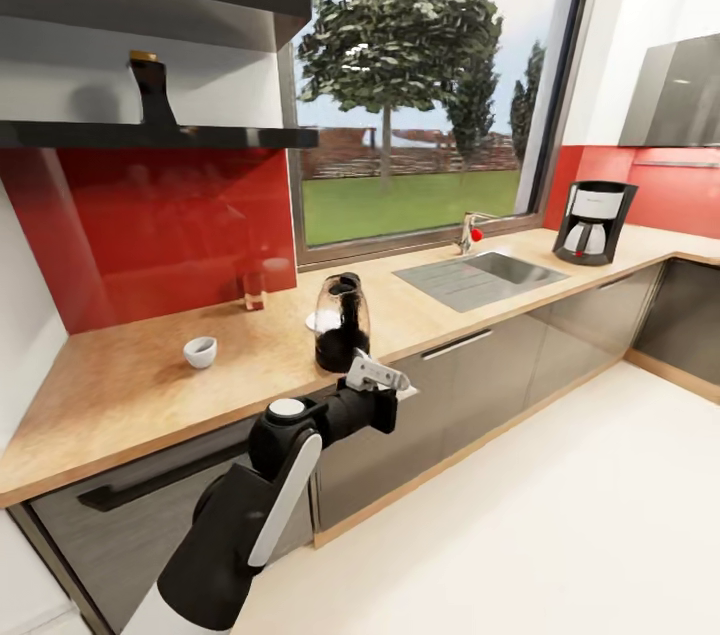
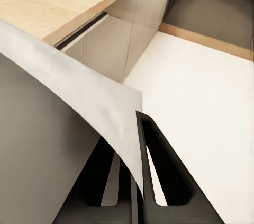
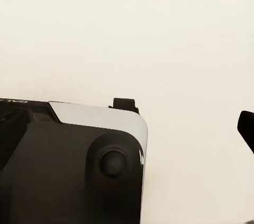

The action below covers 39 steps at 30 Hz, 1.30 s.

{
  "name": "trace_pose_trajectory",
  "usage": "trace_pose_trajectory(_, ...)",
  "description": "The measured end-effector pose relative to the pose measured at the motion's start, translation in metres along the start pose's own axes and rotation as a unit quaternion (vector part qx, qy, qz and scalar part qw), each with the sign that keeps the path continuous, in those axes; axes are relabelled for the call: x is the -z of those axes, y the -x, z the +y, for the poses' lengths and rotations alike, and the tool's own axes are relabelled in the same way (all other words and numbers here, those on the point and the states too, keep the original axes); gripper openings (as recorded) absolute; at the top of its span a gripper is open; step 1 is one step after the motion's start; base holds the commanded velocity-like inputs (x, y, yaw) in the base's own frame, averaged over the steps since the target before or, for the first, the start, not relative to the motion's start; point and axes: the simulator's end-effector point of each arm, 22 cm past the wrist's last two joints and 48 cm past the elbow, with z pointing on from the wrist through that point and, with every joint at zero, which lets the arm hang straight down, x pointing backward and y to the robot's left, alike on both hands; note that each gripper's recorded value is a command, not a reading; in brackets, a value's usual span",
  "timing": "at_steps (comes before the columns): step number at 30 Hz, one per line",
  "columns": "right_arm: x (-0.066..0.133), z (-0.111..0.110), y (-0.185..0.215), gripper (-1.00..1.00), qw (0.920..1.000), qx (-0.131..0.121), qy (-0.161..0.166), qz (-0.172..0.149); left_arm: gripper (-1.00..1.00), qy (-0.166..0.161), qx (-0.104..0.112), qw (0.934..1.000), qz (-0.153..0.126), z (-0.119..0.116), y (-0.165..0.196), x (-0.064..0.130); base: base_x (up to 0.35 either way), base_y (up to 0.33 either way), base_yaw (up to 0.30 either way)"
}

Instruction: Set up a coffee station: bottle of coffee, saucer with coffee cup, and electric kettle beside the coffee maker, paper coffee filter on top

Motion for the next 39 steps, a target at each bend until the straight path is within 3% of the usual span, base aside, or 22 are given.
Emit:
trace_pose_trajectory(15,0.0002,0.0000,0.0002,1.00,1.0000,0.000,0.000,-0.001,-1.00,0.001,0.001,1.0000,0.000,0.0003,0.0000,0.0002,0.283,0.000,-0.122)
trace_pose_trajectory(25,0.0000,0.0001,0.0003,1.00,1.0000,0.000,0.000,-0.001,-1.00,0.001,0.001,1.0000,0.000,0.0011,-0.0001,-0.0001,0.055,0.000,-0.279)
trace_pose_trajectory(39,0.0002,-0.0002,0.0003,1.00,1.0000,0.000,0.000,-0.001,-1.00,0.000,0.000,1.0000,0.000,0.0000,-0.0001,0.0002,0.216,-0.145,-0.151)
